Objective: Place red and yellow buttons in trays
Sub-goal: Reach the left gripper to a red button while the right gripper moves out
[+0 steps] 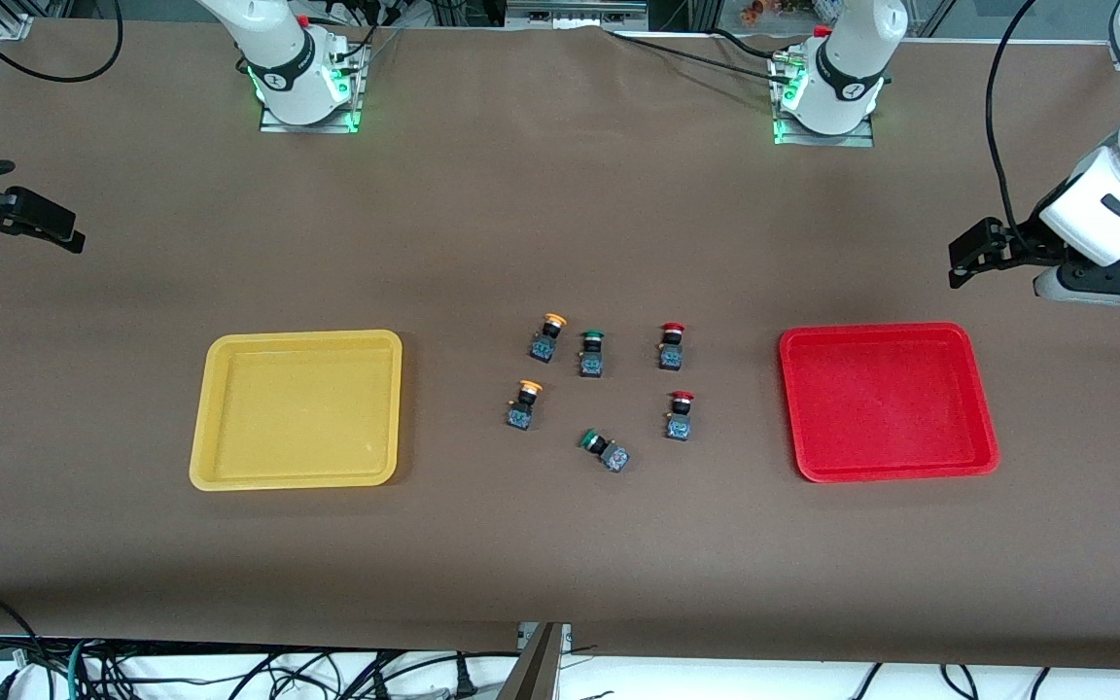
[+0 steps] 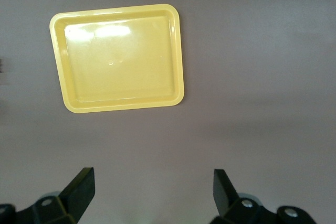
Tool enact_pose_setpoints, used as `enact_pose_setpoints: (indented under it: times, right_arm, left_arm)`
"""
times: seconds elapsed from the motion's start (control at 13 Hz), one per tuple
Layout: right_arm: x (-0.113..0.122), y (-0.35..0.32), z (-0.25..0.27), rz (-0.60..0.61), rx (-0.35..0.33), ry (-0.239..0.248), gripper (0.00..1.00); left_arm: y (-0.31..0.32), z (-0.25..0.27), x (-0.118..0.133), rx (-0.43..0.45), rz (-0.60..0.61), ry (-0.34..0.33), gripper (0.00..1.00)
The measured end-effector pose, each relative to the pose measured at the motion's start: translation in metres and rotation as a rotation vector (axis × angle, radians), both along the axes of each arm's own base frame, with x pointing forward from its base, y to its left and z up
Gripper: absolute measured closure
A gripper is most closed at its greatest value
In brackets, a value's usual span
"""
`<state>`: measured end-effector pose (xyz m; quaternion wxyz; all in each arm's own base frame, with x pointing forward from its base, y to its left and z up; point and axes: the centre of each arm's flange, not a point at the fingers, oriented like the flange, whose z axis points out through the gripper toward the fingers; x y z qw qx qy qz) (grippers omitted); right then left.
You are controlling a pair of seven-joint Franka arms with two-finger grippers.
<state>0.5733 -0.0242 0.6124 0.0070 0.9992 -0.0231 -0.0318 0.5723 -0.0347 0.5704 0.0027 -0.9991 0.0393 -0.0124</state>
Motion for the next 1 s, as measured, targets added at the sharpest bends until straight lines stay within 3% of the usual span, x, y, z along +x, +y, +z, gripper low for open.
enact_pose_setpoints:
  times: [1.0]
  right_arm:
    - [0.000,0.001,0.000,0.003,0.000,0.000,0.00]
  left_arm:
    - [-0.037,-0.033,0.005,0.007,-0.076,0.112,0.00]
